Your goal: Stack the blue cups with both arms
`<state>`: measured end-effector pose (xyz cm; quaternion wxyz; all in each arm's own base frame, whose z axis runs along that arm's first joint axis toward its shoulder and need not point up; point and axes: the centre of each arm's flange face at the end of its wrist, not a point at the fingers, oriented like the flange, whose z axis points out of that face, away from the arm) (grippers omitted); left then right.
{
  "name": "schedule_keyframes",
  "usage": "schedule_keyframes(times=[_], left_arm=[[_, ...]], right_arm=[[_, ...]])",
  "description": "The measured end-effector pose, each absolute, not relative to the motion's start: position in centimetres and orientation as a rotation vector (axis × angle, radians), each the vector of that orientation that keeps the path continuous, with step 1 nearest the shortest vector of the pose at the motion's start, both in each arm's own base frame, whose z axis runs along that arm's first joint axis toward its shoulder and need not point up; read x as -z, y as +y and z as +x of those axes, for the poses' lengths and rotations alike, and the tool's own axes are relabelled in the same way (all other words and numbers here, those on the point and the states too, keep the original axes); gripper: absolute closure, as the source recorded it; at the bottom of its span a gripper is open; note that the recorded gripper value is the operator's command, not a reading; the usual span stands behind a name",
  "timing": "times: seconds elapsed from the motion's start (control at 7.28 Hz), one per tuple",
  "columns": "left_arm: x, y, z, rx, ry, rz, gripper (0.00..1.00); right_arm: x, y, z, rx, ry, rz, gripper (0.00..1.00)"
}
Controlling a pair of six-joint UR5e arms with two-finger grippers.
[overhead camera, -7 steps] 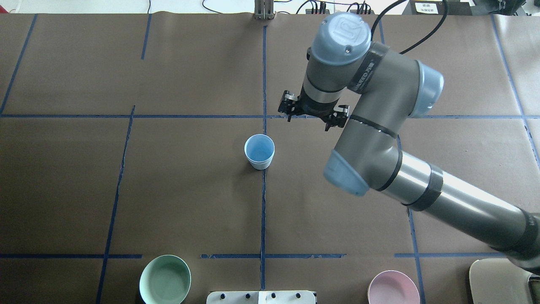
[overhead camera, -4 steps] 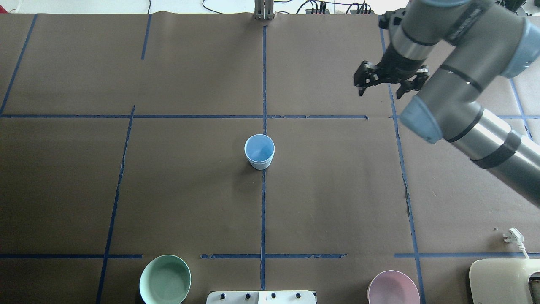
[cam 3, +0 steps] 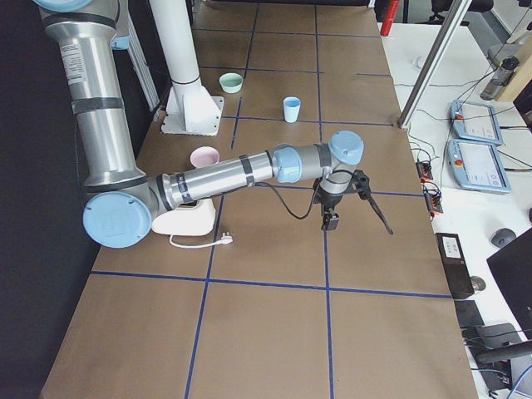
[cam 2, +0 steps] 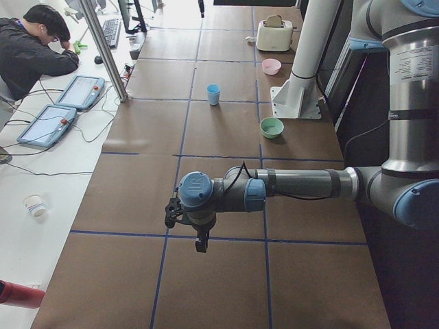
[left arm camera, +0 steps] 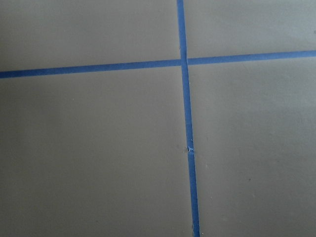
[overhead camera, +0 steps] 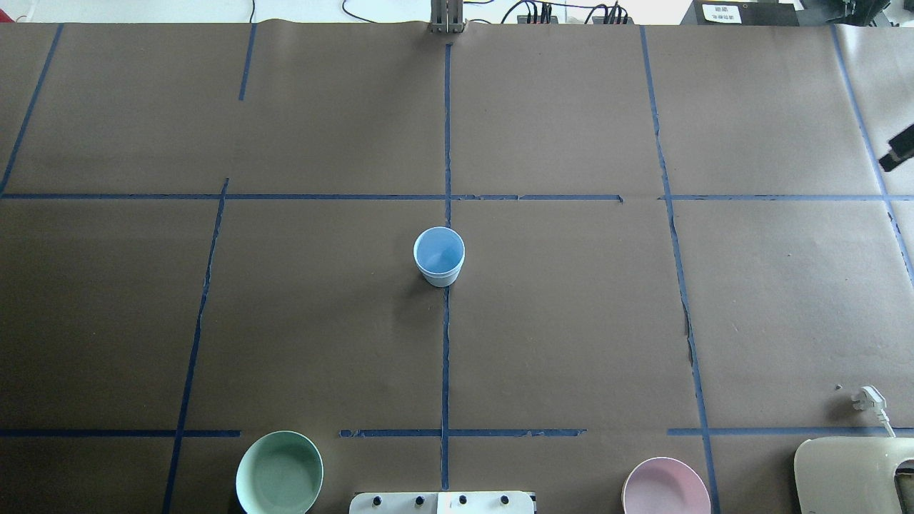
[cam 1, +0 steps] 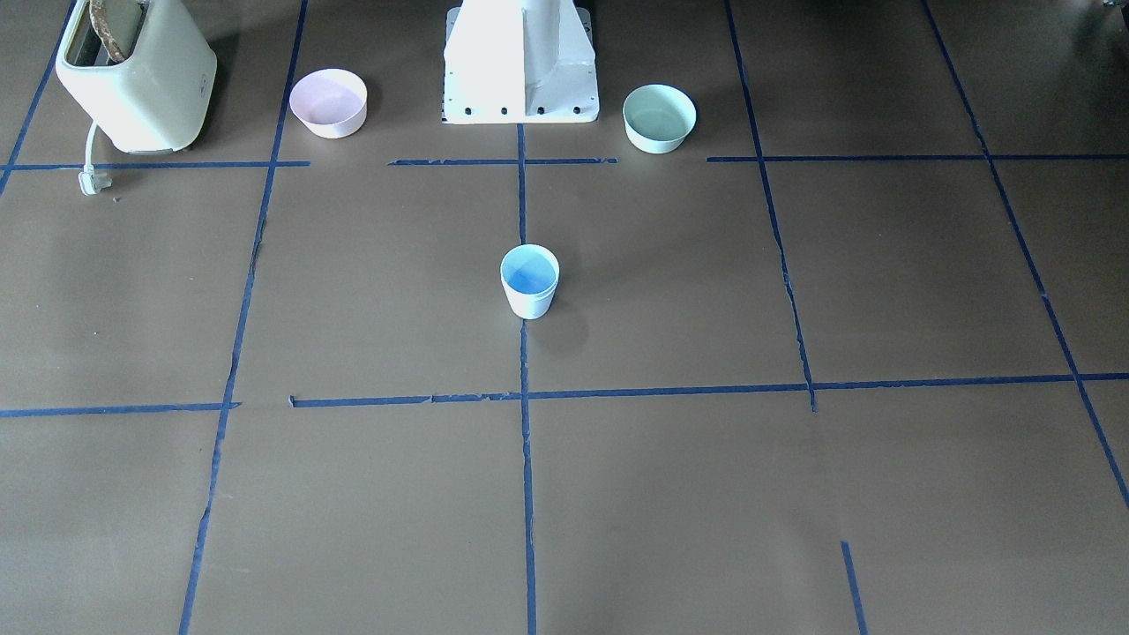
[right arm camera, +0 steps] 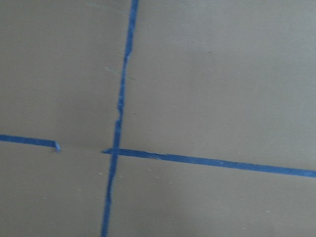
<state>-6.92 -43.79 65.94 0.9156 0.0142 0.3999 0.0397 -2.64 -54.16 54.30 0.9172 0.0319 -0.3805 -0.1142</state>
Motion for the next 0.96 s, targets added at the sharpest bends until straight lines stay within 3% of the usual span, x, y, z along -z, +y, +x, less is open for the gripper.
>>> schedule_keyframes(times=[0.41, 0.96], left_arm=[[-65.9, -42.3, -6.9, -0.085, 0.822, 0.029, 0.00], [-66.1, -41.5, -6.8, -0.085, 0.824, 0.024, 0.00]], right_arm=[[-61.8, -45.0, 3.5, 0.199, -0.774, 0.012, 0.00], [-62.6, -43.5, 3.8, 0.177, -0.775, -0.009, 0.00]])
